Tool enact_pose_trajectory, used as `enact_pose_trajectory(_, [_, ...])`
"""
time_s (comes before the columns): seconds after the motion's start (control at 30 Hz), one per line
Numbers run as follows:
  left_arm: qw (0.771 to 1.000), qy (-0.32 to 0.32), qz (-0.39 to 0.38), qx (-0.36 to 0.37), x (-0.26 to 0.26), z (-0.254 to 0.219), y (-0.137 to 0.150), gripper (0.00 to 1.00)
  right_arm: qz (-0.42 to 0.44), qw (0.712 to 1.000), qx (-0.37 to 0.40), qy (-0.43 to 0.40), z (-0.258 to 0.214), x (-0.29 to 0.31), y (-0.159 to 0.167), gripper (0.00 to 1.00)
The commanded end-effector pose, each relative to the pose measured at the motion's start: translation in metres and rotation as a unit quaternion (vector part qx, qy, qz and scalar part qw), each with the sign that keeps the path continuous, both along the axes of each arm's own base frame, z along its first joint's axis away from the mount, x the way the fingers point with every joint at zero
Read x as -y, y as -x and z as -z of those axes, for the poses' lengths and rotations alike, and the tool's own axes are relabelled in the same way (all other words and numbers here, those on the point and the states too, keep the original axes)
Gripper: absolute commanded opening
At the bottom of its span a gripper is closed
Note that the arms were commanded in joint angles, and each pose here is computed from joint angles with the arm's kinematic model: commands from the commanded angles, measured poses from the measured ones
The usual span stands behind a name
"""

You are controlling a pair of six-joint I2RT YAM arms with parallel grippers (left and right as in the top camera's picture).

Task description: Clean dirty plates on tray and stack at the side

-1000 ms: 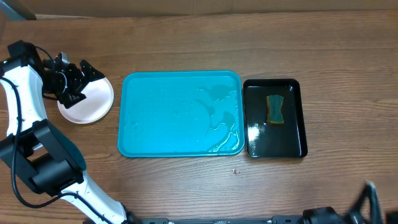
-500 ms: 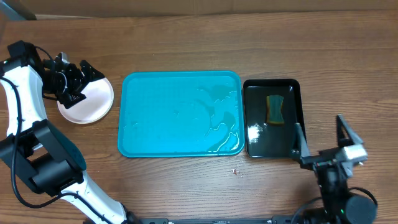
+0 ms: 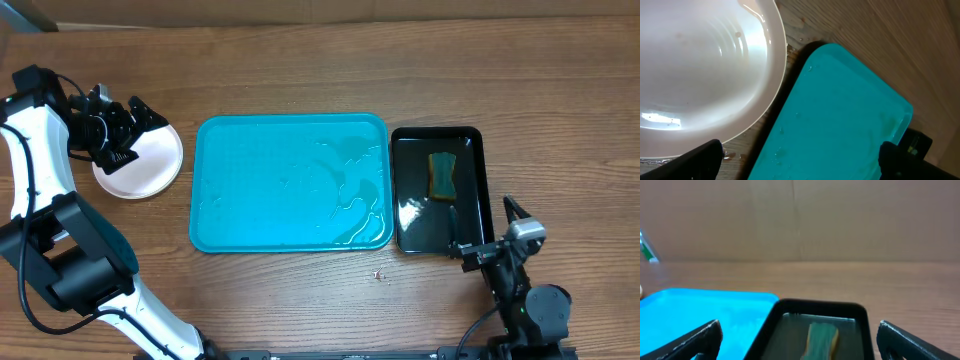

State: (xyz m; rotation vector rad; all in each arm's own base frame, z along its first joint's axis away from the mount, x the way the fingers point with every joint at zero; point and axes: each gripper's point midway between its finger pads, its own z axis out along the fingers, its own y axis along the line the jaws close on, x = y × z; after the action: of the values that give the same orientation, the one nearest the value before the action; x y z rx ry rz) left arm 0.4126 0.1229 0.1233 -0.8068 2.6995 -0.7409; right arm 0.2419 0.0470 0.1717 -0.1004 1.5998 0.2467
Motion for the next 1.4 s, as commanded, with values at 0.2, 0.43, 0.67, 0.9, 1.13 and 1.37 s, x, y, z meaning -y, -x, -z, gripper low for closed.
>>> enact_pose_trajectory(0.2, [1.000, 0.004, 0.009, 0.009, 0.000, -0.001, -0.002, 1.00, -0.001, 1.000, 0.005, -0.004, 0.000, 0.000, 0.000, 1.00])
enact_pose_trajectory(0.43, [1.000, 0.004, 0.009, 0.009, 0.000, -0.001, -0.002, 1.00, -0.001, 1.000, 0.005, -0.004, 0.000, 0.000, 0.000, 1.00])
enact_pose_trajectory(0.67, [1.000, 0.004, 0.009, 0.009, 0.000, -0.001, -0.002, 1.00, -0.001, 1.000, 0.004, -0.004, 0.000, 0.000, 0.000, 1.00])
enact_pose_trajectory(0.9, [1.000, 0.001, 0.018, 0.014, 0.007, -0.006, -0.004, 1.00, -0.001, 1.000, 0.005, -0.004, 0.000, 0.000, 0.000, 1.00])
enact_pose_trajectory(1.13, [0.992, -0.080, 0.034, 0.090, 0.022, -0.083, 0.004, 1.00, -0.001, 1.000, 0.005, -0.004, 0.000, 0.000, 0.000, 1.00])
enact_pose_trajectory(1.37, [0.953, -0.216, 0.034, 0.212, 0.048, -0.201, 0.051, 1.00, -0.001, 1.000, 0.005, -0.004, 0.000, 0.000, 0.000, 1.00])
